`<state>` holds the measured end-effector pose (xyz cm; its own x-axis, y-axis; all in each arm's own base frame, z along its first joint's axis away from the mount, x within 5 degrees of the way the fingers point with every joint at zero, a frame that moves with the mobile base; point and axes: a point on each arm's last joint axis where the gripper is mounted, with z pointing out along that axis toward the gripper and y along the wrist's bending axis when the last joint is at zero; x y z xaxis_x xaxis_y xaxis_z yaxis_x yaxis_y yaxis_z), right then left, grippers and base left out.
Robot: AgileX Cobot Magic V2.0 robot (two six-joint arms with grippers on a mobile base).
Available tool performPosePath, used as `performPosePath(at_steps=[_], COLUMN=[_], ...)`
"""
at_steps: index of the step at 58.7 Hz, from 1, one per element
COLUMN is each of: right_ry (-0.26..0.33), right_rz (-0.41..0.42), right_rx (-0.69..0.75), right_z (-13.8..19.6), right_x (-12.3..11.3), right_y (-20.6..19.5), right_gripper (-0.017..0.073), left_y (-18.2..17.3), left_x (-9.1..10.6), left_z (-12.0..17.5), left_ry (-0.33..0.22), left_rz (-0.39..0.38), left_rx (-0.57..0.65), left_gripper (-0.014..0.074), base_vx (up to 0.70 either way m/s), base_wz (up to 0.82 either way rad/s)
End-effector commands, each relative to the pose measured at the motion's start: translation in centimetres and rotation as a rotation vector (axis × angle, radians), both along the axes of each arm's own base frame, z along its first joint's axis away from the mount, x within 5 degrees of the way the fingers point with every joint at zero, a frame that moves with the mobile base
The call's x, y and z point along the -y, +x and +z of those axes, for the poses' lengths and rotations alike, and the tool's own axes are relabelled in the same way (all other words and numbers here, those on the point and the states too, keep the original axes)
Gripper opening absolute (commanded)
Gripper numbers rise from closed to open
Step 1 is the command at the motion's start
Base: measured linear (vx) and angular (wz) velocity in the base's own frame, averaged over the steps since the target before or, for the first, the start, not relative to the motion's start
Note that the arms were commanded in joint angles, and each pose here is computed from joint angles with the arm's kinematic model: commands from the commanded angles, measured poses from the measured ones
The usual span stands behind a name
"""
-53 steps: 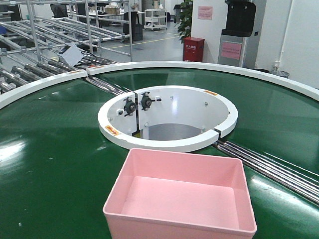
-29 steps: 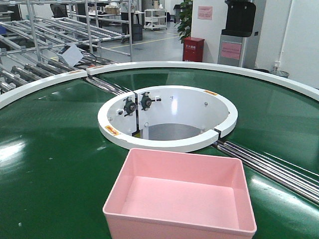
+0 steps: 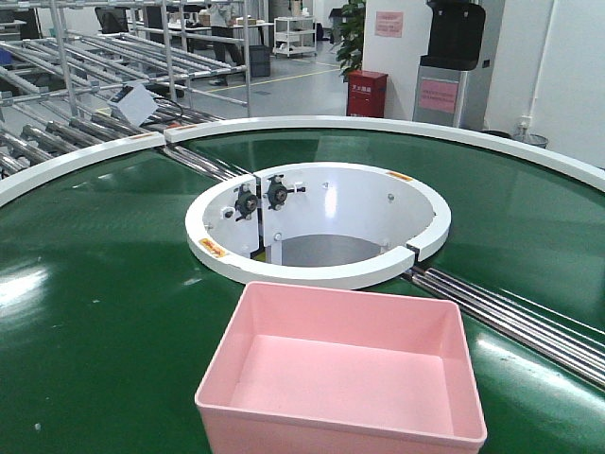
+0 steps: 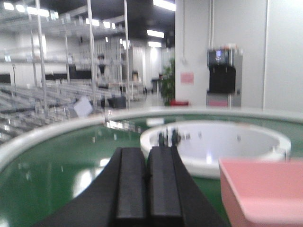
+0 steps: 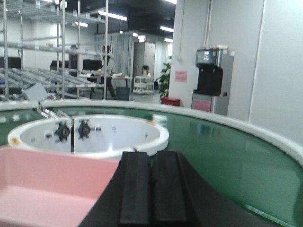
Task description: Grab pink bin and stack on right shelf
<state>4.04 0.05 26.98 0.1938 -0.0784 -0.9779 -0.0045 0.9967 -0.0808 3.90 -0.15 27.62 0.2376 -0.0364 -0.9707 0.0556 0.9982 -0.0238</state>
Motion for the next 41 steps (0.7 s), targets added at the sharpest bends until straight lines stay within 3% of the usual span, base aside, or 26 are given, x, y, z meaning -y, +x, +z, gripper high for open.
performPosePath(at_steps=[1,6,13,21,26,30,36,41], right_ry=[-0.010,-0.015,-0.012,-0.004,0.016,-0.019,-0.037,-0.113], right_rz=[-0.008,-0.021,-0.034,-0.037,-0.037,-0.034,0.031,0.113], right_rx=[0.043,-0.076,-0.315,-0.521,-0.610,-0.670,-0.776,-0.860], right_z=[4.6,7.1,9.1,8.8,8.1,7.5,6.9,7.0], right_x=[0.1,0.2,0.3,0.2,0.2,0.1,-0.6,-1.6], right_y=[-1.0,-0.9,0.4,3.2,4.7,5.9,7.8,9.4], right_gripper=[-0.0009,-0.0009,-0.0009,-0.0009,-0.0009,-0.0002,0.0072,0.0202], left_y=[-1.3,-1.3,-0.1,2.0,3.2,4.0,5.7,7.3], left_x=[-0.2,-0.4,-0.6,-0.4,-0.3,-0.1,0.1,0.9], left_z=[4.8,7.7,10.0,9.4,8.5,7.9,7.6,7.9], left_ry=[-0.021,-0.011,0.045,0.007,-0.017,-0.021,0.058,0.092], left_rz=[0.007,0.032,0.067,0.060,0.051,0.044,0.023,-0.050], left_rx=[0.046,-0.064,-0.282,-0.462,-0.514,-0.564,-0.654,-0.700], left_gripper=[-0.0006,-0.0006,-0.0006,-0.0006,-0.0005,0.0008,0.0098,0.0229], base_vx=[0.00,0.00,0.00,0.00,0.00,0.00,0.00,0.00], base_wz=[0.00,0.00,0.00,0.00,0.00,0.00,0.00,0.00])
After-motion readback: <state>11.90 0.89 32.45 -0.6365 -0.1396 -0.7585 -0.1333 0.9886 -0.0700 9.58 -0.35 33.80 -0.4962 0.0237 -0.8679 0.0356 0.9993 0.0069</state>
